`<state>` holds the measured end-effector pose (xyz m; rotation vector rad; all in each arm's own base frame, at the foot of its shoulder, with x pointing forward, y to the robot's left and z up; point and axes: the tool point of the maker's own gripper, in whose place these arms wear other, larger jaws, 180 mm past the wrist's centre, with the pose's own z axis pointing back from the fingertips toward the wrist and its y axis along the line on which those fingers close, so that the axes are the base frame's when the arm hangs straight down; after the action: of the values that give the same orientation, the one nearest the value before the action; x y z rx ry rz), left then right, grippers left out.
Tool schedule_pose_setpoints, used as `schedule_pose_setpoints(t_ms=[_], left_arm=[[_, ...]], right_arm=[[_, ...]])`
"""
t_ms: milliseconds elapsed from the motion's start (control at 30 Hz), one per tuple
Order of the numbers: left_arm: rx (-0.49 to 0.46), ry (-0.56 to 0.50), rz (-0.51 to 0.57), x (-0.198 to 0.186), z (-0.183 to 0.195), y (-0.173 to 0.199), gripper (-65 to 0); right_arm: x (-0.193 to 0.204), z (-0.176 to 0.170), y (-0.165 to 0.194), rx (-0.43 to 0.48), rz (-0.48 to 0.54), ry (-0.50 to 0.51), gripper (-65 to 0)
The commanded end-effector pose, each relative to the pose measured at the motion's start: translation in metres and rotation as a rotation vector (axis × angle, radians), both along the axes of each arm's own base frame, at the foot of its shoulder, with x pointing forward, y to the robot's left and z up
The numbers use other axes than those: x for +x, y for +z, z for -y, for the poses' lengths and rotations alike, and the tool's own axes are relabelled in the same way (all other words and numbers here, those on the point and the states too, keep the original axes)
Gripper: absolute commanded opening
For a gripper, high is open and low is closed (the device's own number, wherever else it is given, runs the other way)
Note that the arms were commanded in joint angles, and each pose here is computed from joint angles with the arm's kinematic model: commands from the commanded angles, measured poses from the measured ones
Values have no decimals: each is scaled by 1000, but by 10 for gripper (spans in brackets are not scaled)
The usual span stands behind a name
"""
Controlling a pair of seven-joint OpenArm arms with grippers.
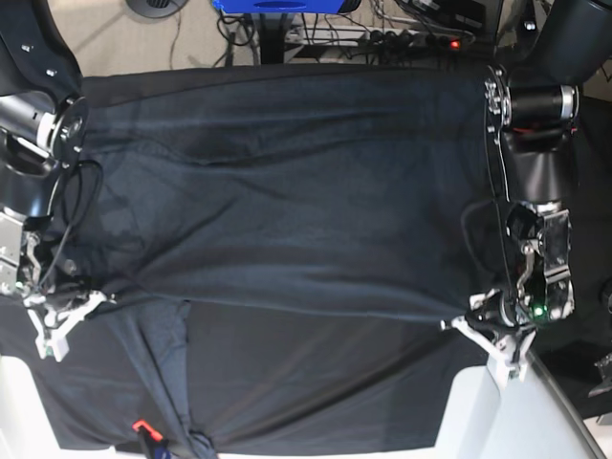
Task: Fold the T-shirt properly
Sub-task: 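Lay the lifted fabric over the shirt body with both grippers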
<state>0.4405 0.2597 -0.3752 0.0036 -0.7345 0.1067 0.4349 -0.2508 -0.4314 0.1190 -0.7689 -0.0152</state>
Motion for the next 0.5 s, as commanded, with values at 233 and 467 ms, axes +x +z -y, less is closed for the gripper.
schedule_pose_setpoints(t_ms=[233,467], left_arm=[[19,6,67,13,-9,24,-650],[35,-8,104,13,-7,35,-650]], right_arm=[[21,7,27,-9,87,-3,-642],[23,-8,24,-48,70,72,-642]])
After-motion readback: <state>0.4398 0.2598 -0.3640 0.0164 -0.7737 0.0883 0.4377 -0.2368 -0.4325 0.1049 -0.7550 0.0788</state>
